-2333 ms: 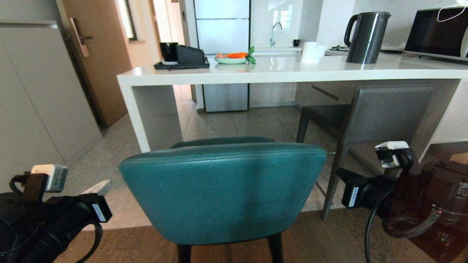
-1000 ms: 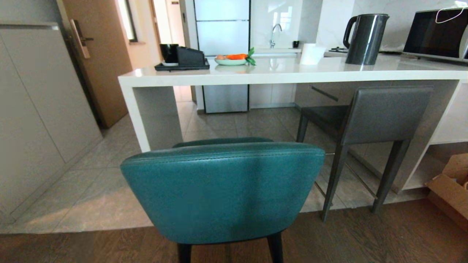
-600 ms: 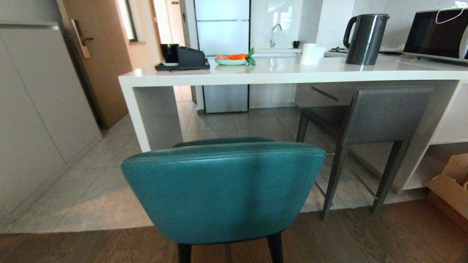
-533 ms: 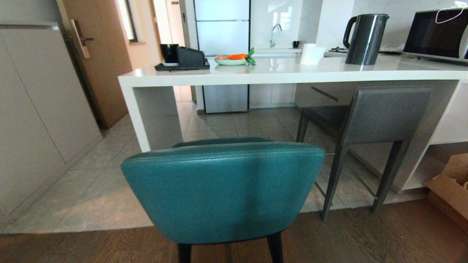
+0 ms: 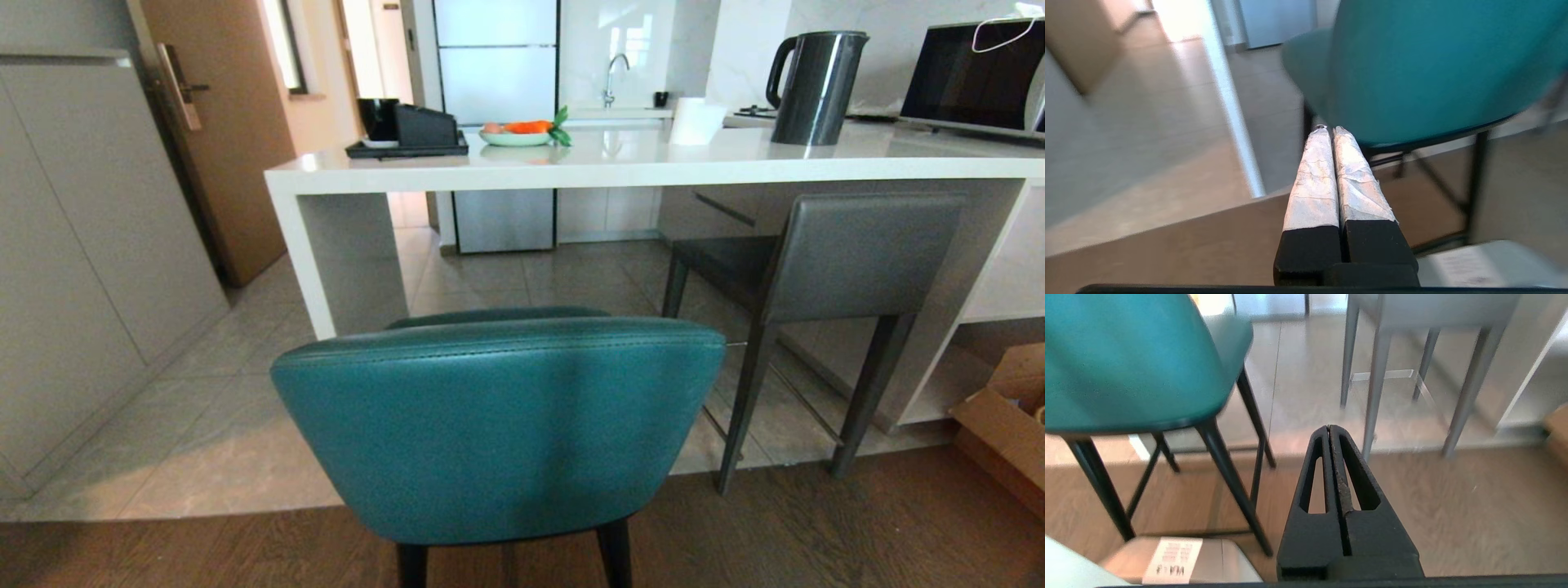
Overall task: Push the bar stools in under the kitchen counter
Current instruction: Pull the gray chair out from under the dining table
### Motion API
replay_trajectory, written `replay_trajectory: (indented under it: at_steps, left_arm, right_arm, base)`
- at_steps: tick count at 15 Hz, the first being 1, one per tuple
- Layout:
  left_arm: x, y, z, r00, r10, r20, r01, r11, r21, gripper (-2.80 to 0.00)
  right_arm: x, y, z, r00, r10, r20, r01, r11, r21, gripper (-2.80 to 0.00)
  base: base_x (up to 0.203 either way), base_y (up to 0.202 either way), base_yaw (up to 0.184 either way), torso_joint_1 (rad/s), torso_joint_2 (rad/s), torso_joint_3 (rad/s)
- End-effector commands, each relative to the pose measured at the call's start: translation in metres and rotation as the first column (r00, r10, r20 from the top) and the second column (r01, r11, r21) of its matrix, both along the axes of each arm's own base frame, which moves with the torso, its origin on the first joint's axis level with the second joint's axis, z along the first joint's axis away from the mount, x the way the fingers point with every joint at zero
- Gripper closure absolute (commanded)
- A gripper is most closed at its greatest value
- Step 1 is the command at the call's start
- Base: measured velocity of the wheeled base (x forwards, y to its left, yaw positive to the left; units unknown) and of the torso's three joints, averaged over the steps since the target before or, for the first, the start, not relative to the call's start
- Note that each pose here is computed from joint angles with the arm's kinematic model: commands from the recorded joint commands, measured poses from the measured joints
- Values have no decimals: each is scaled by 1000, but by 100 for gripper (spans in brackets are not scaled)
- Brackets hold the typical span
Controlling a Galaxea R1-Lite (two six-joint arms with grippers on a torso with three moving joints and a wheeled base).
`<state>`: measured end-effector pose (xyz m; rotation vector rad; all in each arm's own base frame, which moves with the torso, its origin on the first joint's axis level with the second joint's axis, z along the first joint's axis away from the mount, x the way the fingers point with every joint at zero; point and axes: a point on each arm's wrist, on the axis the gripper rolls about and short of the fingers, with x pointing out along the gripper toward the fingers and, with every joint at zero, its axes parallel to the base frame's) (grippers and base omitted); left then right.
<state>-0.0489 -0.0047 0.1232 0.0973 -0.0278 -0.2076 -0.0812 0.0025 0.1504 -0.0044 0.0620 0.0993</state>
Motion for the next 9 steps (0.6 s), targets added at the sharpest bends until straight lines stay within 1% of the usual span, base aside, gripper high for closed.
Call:
replay_trajectory:
  at_steps: [1,3,4,5,8,9]
  left_arm:
    - [14,1,-25,998,56,-17,-56,998,26,0]
    - [22,3,-43,990,138,-40,-137,990,41,0]
    - [25,4,-48,986,162,-27,-161,986,39,0]
    - [26,4,-48,985,170,-13,-170,985,19,0]
    - [26,4,-49,984,177,-22,-177,984,-20,0]
    - [26,4,-49,984,178,-28,-179,983,-41,0]
  right_arm:
    - [23,0,-30,999,1,-34,-1,1000,-4,0]
    - [45,0,-57,1000,-10,-11,10,1000,-17,0]
    - [52,-1,-64,999,-14,31,15,999,-32,0]
    - [56,-1,-67,997,-18,81,21,999,-39,0]
    - [56,-1,-69,996,-33,85,37,998,-44,0]
    - [58,-2,-74,996,-61,72,66,995,-73,0]
  base:
    - [0,0,0,0,0,0]
    - [0,0,0,0,0,0]
    - [0,0,0,0,0,0]
    - [0,0,0,0,0,0]
    - [0,0,0,0,0,0]
    - [0,0,0,0,0,0]
